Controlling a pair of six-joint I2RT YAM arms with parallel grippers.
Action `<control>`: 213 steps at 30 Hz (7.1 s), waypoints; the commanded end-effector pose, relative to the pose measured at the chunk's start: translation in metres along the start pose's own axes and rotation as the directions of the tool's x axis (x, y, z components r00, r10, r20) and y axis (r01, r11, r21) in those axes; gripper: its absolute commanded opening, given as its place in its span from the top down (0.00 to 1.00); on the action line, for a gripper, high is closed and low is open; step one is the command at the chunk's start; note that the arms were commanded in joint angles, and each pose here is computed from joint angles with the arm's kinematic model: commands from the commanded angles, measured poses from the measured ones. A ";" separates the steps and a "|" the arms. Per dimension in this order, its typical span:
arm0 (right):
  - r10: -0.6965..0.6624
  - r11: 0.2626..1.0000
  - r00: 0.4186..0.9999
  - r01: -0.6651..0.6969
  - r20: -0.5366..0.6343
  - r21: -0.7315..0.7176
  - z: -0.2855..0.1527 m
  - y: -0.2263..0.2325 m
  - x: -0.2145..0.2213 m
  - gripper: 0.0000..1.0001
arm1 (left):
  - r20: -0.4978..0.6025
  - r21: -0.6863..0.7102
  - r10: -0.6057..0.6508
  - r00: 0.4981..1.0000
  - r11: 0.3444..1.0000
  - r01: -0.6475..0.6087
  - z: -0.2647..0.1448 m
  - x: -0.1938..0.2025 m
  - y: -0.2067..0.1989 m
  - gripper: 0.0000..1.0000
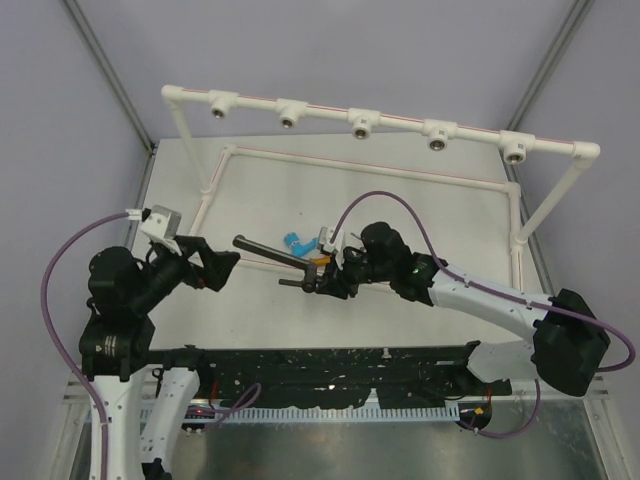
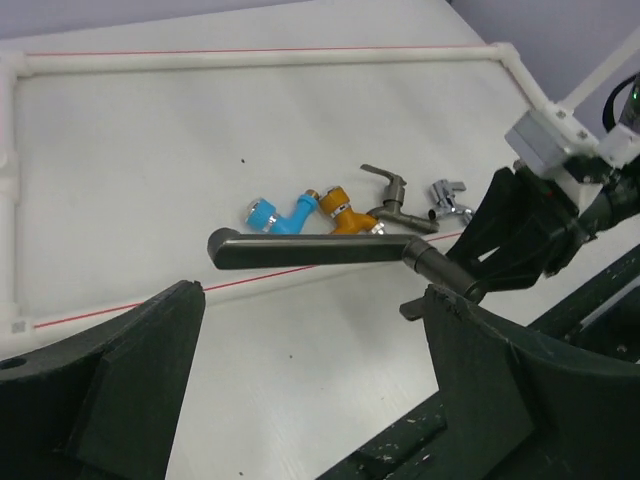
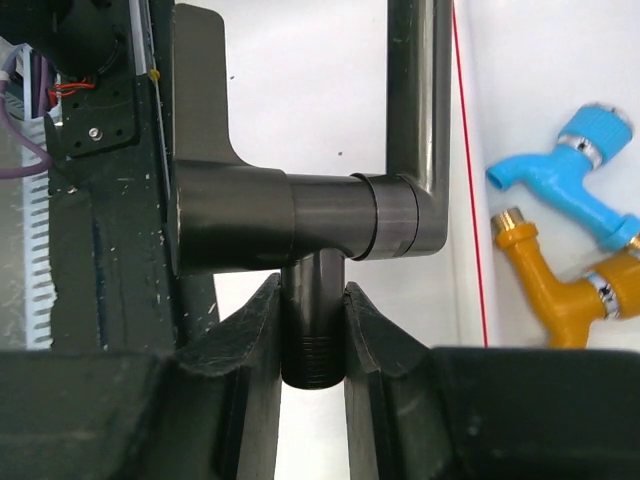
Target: Install the water faucets
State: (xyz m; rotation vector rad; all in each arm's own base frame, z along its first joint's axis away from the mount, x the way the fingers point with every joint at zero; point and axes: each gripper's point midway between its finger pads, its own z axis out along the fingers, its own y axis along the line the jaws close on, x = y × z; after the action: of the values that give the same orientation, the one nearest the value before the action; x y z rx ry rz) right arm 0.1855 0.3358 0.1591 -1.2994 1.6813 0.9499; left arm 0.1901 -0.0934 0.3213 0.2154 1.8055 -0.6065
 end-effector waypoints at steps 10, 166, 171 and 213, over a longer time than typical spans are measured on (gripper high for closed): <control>0.209 0.977 0.976 -0.207 0.057 -0.049 -0.062 0.004 -0.048 0.95 | 0.146 0.322 0.415 0.898 0.838 -0.440 0.039 0.036 -0.042 0.00; 0.067 0.998 0.913 -0.053 0.402 -0.046 -0.092 -0.018 -0.141 0.95 | 0.029 0.686 -0.215 0.976 0.714 0.136 0.093 0.049 -0.121 1.00; 0.128 0.990 0.910 -0.092 0.394 -0.108 -0.091 -0.017 -0.144 0.95 | 0.045 0.679 -0.103 0.994 0.733 0.045 0.079 0.055 -0.118 1.00; 0.154 0.967 0.866 -0.032 0.476 -0.253 -0.083 0.016 -0.176 0.95 | -0.002 0.839 -0.219 0.976 0.530 0.121 0.082 0.038 -0.161 0.79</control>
State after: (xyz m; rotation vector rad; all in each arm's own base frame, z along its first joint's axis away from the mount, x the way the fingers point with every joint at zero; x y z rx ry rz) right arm 0.1963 0.3249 0.3132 -0.9675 1.4429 1.4302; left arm 0.1878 -0.2746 0.2895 0.5803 1.4210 -1.5747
